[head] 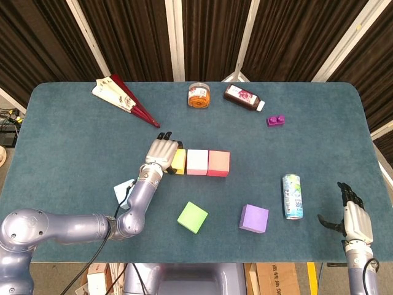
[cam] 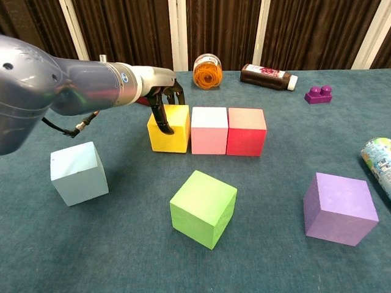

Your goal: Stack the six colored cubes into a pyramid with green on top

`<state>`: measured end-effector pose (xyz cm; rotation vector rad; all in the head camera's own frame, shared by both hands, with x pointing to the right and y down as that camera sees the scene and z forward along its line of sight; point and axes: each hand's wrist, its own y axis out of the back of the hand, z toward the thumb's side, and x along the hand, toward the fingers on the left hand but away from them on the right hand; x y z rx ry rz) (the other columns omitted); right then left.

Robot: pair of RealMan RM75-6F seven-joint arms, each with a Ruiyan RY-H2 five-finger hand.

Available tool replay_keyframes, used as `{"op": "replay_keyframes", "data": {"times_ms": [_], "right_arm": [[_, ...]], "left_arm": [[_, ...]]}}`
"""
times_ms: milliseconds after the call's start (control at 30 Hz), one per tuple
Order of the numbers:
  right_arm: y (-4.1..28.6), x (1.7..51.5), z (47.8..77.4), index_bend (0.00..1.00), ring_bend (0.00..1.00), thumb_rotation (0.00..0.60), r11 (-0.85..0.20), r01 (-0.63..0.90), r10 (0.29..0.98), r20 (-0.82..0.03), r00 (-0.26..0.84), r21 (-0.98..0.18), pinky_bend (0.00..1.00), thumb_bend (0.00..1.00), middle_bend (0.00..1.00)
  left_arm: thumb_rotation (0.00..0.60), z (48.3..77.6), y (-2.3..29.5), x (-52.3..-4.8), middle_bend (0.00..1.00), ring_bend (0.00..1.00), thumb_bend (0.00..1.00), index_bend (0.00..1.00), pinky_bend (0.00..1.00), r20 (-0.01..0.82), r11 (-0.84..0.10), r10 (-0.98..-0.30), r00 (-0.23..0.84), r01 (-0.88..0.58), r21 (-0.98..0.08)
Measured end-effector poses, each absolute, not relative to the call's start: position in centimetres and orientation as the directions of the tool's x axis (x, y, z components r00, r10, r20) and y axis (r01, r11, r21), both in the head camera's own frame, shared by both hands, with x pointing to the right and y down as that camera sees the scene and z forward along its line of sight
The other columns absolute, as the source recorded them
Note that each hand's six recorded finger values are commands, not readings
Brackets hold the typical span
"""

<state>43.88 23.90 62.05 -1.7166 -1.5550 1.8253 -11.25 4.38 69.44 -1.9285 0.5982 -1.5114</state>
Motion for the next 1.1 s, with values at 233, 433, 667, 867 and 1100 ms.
{"op": "replay_keyframes", "data": {"times_ms": [233, 433, 667, 867, 1100], "right_arm": [[23.87, 44.03, 62.03, 0.04, 0.0, 0.6, -0.429, 0.492, 0.726, -0.613, -0.312, -0.758, 0.0, 0.27, 0.03], [23.88, 44.09, 62.0, 0.04, 0.0, 0.6, -0.428, 0.494, 0.724, -0.615, -0.313, -0.756, 0.0, 0.27, 0.03], [23.87, 44.16, 61.97, 0.04, 0.0, 0.6, -0.427, 0.497, 0.723, -0.615, -0.314, -0.755, 0.0, 0.27, 0.03], [23.86, 44.2, 61.99, 0.04, 0.0, 0.6, -0.427, 0.499, 0.722, -0.616, -0.315, -0.754, 0.0, 0.27, 0.03], [23.86, 44.26, 62.0, 0.04, 0.0, 0.6, -0.427, 0.5, 0.72, -0.618, -0.316, -0.753, 0.0, 0.27, 0.03]], "left_arm": [[0.6, 69.56, 4.33, -10.92, 0.31, 0.0, 0.35, 0.33, 0.0, 0.687, -0.706, -0.683, 0.246, 0.015, -0.708], [0.6, 69.69, 4.32, -10.86, 0.3, 0.0, 0.35, 0.32, 0.0, 0.688, -0.706, -0.686, 0.237, 0.016, -0.708], [0.6, 69.94, 4.55, -10.64, 0.3, 0.0, 0.35, 0.32, 0.0, 0.695, -0.712, -0.679, 0.238, 0.019, -0.702], [0.6, 70.0, 4.66, -10.42, 0.3, 0.0, 0.35, 0.32, 0.0, 0.697, -0.714, -0.676, 0.239, 0.019, -0.7], [0.6, 70.05, 4.71, -10.3, 0.3, 0.0, 0.34, 0.32, 0.0, 0.696, -0.714, -0.677, 0.238, 0.013, -0.7]]}}
